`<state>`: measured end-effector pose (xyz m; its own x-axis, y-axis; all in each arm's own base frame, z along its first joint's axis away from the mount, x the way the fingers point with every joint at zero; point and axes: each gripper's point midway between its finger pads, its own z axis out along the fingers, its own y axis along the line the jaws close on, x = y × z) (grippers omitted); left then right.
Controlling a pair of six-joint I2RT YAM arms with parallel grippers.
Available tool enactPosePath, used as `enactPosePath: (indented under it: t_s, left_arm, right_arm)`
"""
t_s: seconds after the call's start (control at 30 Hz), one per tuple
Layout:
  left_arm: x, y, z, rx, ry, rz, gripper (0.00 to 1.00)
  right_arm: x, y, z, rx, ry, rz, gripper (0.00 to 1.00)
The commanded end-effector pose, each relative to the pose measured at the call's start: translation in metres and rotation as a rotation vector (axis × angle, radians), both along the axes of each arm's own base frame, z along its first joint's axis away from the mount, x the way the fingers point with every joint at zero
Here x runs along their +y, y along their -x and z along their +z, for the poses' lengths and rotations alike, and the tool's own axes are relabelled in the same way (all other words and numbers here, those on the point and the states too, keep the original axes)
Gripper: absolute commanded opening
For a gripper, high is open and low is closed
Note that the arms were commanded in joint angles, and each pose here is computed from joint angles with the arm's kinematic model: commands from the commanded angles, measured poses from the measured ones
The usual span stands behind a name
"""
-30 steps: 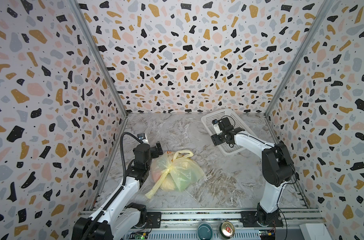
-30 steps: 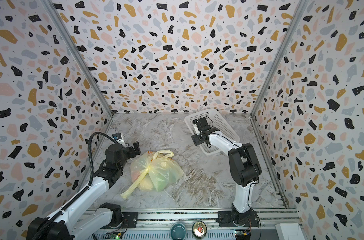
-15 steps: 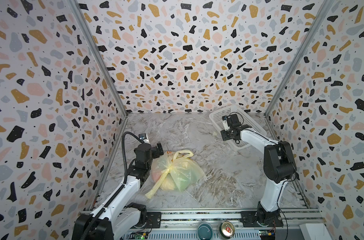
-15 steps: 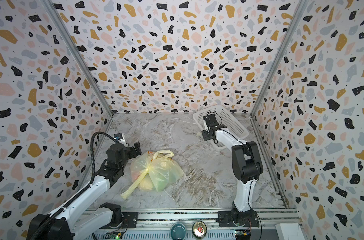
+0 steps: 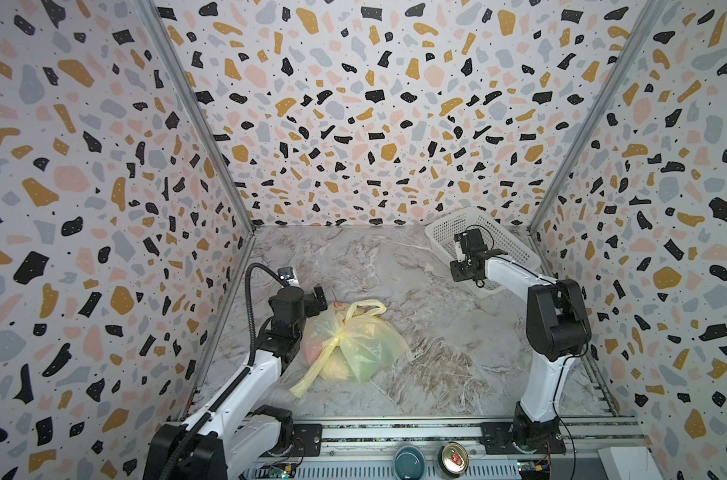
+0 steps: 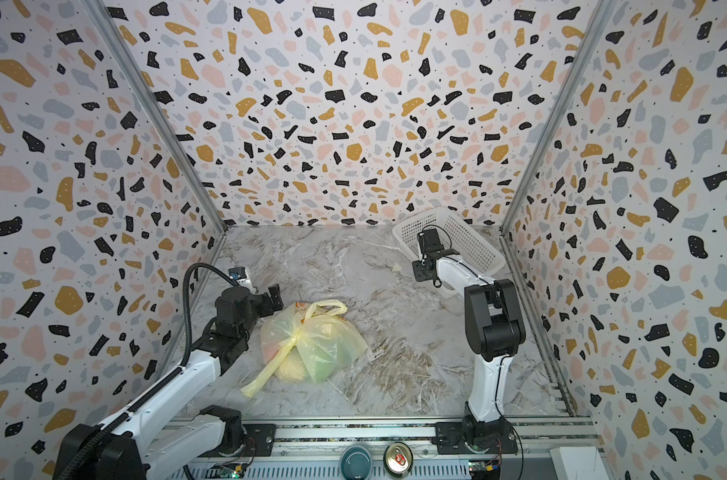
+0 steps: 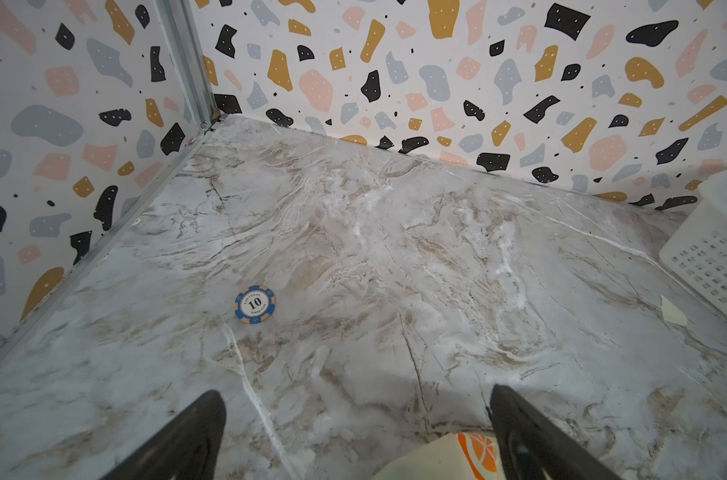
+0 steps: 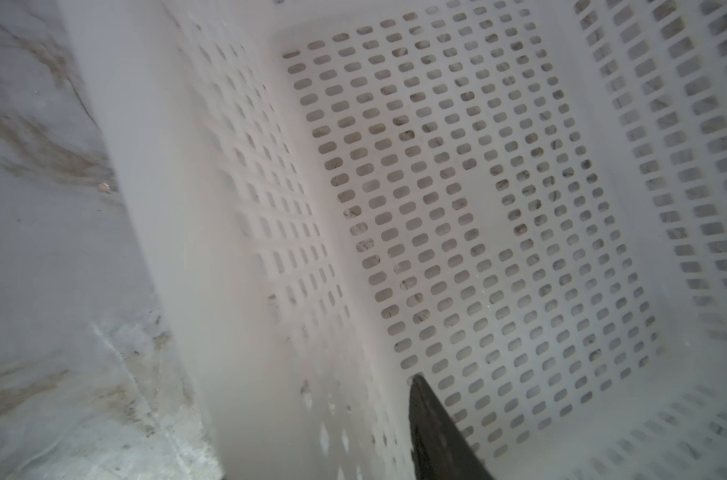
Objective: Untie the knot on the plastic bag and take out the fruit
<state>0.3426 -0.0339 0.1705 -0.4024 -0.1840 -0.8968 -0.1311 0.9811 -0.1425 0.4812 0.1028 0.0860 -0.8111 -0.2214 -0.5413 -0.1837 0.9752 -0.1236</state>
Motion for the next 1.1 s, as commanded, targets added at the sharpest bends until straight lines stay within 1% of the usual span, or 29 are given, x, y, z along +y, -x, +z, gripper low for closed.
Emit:
enactPosePath:
  t_s: [0.0,0.17,0.23,0.33,0.37,0.47,0.57,0.67,0.77,0.83,0.9,1.0,1.07]
  left_arm:
    - [-0.001,-0.005,0.012,-0.046,0.011,0.009,0.99]
    - [-0.003,-0.004,0.012,-0.044,0.01,0.005,1.0]
    - [-0.004,-0.002,0.014,-0.033,0.008,0.004,1.0]
    - [-0.002,0.004,0.017,0.024,-0.031,0.039,1.0]
    - [-0.004,0.006,0.018,0.043,-0.044,0.041,1.0]
    - [-0.008,0.019,0.02,0.1,-0.076,0.049,1.0]
    - [-0.007,0.031,0.019,0.124,-0.05,0.062,1.0]
    - [-0.003,0.043,0.014,0.148,-0.03,0.074,1.0]
    - [0.002,0.051,0.011,0.164,-0.027,0.093,1.0]
    - [0.005,0.055,0.011,0.16,-0.02,0.106,1.0]
    - [0.005,0.056,0.01,0.156,-0.006,0.109,1.0]
    - [0.006,0.056,0.009,0.156,0.001,0.122,1.0]
    - [0.007,0.055,0.009,0.153,0.005,0.128,1.0]
  right_arm:
    - [-0.006,-0.003,0.021,-0.029,-0.01,-0.039,0.41]
    - [-0.005,0.0,0.024,-0.034,-0.025,-0.037,0.41]
    - [0.0,0.002,0.03,-0.041,-0.039,-0.022,0.47]
    - [0.01,0.004,0.046,-0.071,-0.052,0.007,0.61]
    - [0.013,0.005,0.052,-0.078,-0.053,0.015,0.65]
    - [0.033,0.013,0.075,-0.1,-0.074,0.063,0.71]
    - [0.067,0.031,0.099,-0.128,-0.091,0.156,0.77]
    - [0.116,0.065,0.116,-0.134,-0.144,0.315,0.79]
    - [0.17,0.115,0.129,-0.142,-0.214,0.505,0.82]
    - [0.208,0.156,0.135,-0.137,-0.29,0.652,0.82]
    - [0.236,0.193,0.137,-0.133,-0.336,0.758,0.81]
    - [0.261,0.238,0.133,-0.133,-0.371,0.851,0.77]
    - [0.27,0.26,0.127,-0.137,-0.376,0.89,0.76]
